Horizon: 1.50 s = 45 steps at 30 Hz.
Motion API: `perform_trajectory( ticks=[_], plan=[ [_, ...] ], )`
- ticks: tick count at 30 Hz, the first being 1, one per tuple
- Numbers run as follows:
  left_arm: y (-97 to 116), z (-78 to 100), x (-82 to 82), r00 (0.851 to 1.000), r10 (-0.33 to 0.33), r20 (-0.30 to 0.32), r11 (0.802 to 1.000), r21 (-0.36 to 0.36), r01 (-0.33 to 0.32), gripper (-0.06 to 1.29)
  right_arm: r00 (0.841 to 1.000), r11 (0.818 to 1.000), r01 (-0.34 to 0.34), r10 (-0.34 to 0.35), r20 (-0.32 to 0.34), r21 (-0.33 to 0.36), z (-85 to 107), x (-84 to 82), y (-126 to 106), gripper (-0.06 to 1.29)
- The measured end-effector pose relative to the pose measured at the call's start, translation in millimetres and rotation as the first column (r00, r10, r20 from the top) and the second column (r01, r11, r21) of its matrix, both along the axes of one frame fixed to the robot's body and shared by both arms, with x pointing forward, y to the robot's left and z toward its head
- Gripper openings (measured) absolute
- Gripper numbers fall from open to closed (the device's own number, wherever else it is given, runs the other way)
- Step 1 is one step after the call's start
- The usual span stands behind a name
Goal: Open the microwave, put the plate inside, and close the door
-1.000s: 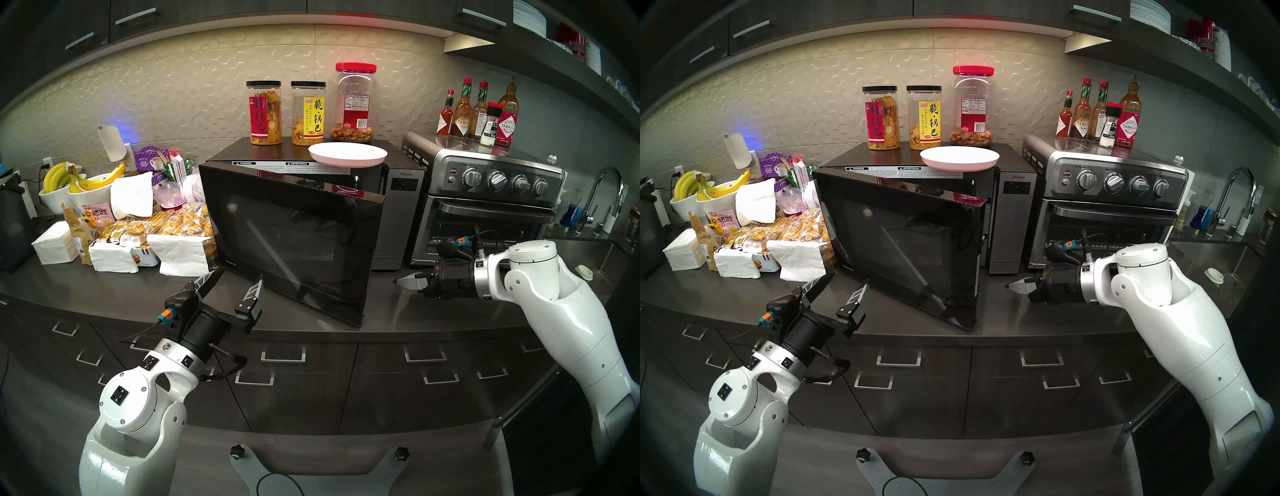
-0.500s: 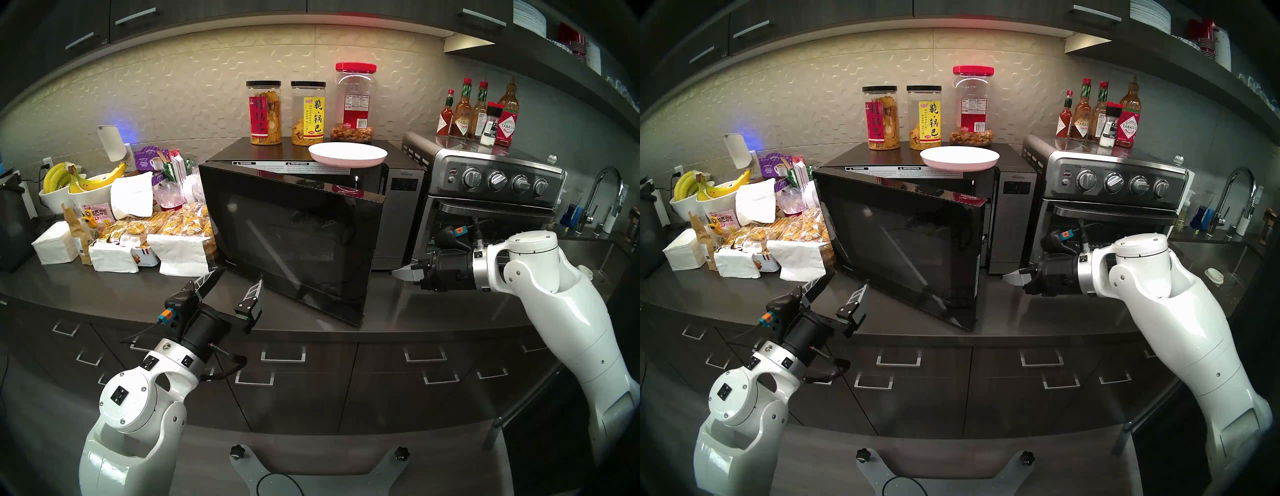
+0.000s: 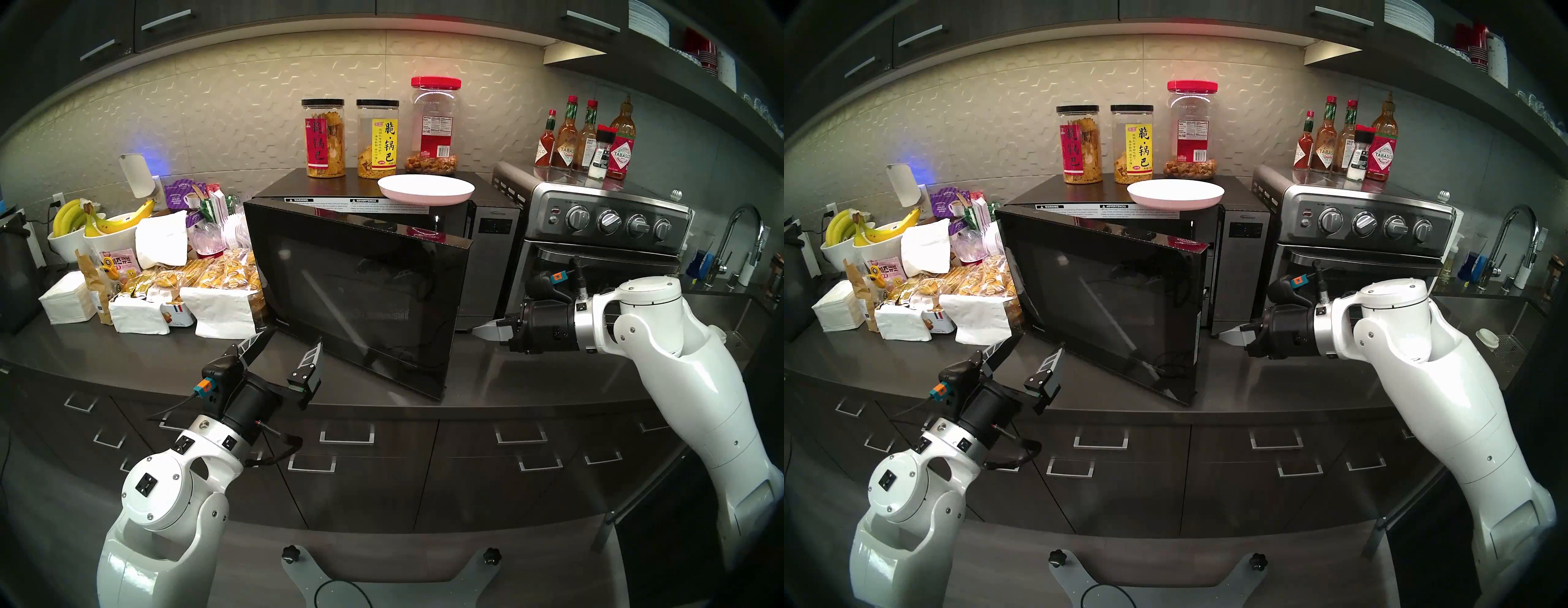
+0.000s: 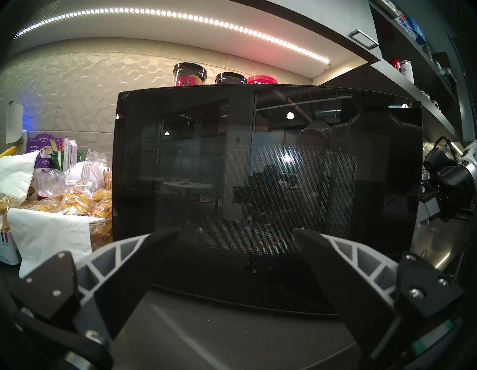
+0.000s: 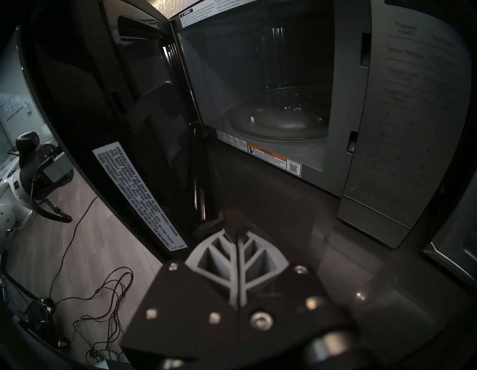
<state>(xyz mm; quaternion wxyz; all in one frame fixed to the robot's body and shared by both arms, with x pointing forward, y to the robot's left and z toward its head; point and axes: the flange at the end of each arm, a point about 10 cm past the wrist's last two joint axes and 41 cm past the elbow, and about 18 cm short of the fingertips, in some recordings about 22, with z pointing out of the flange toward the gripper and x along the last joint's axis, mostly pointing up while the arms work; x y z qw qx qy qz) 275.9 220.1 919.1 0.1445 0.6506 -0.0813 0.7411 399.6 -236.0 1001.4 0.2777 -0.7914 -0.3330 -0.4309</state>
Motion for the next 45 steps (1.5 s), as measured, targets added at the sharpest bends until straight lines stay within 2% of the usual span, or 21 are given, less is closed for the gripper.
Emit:
perform_trajectory(
  ticks=[22, 45],
  plan=[
    [0.0, 0.0, 0.0, 1.0, 0.0, 0.0, 1.0, 0.0, 0.0, 1.27, 1.0, 1.0, -0.028, 0.028, -0.001, 0.0, -1.3, -10.3, 31.6, -0.03],
    [0.0, 0.0, 0.0, 1.0, 0.0, 0.0, 1.0, 0.0, 0.0, 1.27, 0.987, 0.987, -0.158, 0.158, -0.007, -0.009, 3.0, -28.9, 20.3, -0.03]
  ],
)
